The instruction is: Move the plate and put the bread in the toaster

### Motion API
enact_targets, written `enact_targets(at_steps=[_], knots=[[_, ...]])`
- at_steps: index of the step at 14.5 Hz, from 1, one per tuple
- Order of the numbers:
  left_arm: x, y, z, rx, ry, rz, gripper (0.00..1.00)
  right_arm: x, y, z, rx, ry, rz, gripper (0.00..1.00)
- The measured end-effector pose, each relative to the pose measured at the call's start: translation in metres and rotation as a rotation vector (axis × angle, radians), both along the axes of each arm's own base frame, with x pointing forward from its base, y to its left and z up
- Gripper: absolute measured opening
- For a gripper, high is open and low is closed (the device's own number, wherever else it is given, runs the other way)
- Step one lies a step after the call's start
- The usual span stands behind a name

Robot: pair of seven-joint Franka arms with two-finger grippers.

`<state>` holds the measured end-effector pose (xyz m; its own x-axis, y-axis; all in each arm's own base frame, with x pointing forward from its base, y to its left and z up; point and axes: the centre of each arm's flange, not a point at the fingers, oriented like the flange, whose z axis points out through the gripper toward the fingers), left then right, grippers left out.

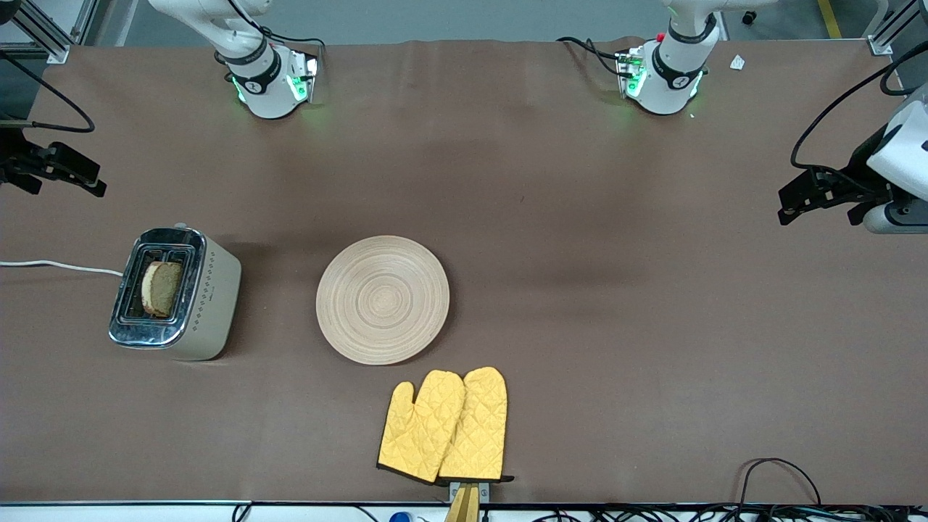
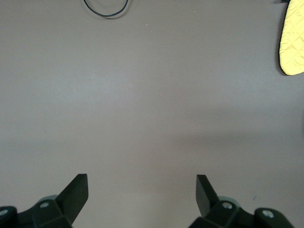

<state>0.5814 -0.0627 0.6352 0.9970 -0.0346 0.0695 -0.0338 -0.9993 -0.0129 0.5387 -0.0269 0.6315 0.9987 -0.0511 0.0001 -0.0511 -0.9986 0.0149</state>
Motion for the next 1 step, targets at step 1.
enact_targets(at_steps=[1], knots=[[0.0000,0.0001,0.0000,0.000,0.000,0.000,1.00,0.0003,0.0014,-0.0003,0.000,-0.001,0.003,1.00]])
